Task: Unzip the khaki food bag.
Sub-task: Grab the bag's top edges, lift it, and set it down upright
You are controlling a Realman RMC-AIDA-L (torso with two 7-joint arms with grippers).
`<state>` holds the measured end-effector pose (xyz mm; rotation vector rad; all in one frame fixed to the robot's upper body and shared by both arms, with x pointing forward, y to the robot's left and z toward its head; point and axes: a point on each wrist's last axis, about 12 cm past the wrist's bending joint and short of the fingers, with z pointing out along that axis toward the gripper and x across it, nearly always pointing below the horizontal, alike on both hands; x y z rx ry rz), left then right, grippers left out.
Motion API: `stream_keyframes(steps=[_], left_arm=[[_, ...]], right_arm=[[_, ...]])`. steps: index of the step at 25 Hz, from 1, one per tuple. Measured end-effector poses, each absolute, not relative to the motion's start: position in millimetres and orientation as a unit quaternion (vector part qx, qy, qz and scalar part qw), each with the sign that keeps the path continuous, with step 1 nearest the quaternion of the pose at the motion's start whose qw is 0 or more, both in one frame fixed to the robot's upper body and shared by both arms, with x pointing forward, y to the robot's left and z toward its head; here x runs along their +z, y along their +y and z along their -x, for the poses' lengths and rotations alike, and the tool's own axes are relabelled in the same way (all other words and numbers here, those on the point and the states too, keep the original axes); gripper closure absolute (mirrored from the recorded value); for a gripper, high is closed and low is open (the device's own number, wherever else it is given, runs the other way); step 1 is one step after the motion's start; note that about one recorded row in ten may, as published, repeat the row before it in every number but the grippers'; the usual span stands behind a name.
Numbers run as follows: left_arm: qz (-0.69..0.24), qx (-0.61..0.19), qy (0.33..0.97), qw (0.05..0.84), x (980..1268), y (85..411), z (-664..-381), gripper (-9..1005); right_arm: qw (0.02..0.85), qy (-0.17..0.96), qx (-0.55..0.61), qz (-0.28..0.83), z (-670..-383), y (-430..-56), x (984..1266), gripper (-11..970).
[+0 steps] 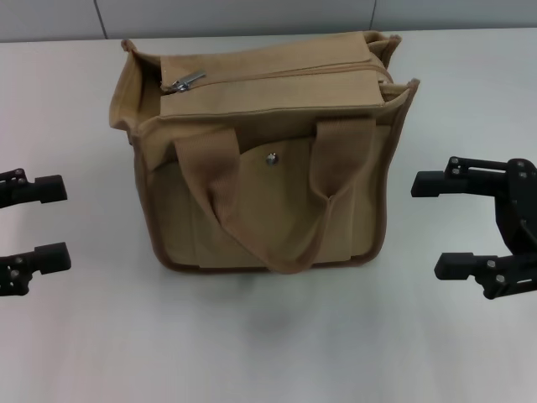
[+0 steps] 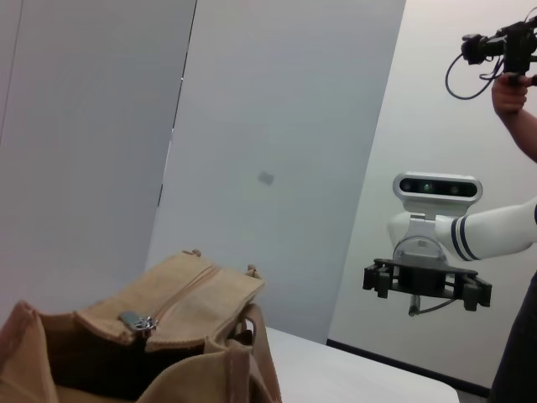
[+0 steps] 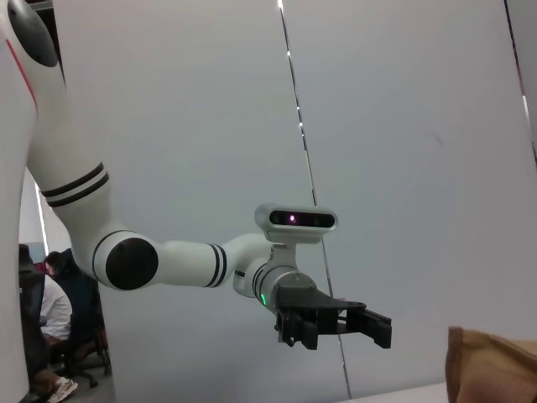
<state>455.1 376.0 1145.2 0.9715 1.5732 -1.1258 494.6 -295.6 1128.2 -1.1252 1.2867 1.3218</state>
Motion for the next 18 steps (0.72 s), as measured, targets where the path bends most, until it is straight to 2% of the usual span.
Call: stream_keyframes(steps=[18], left_arm=[[-0.395,-0.476,0.61,0.496,1135,339,-469,174]], right_arm=[[0.477,0.514,0.559,0.442,-495,-262,1117,149]])
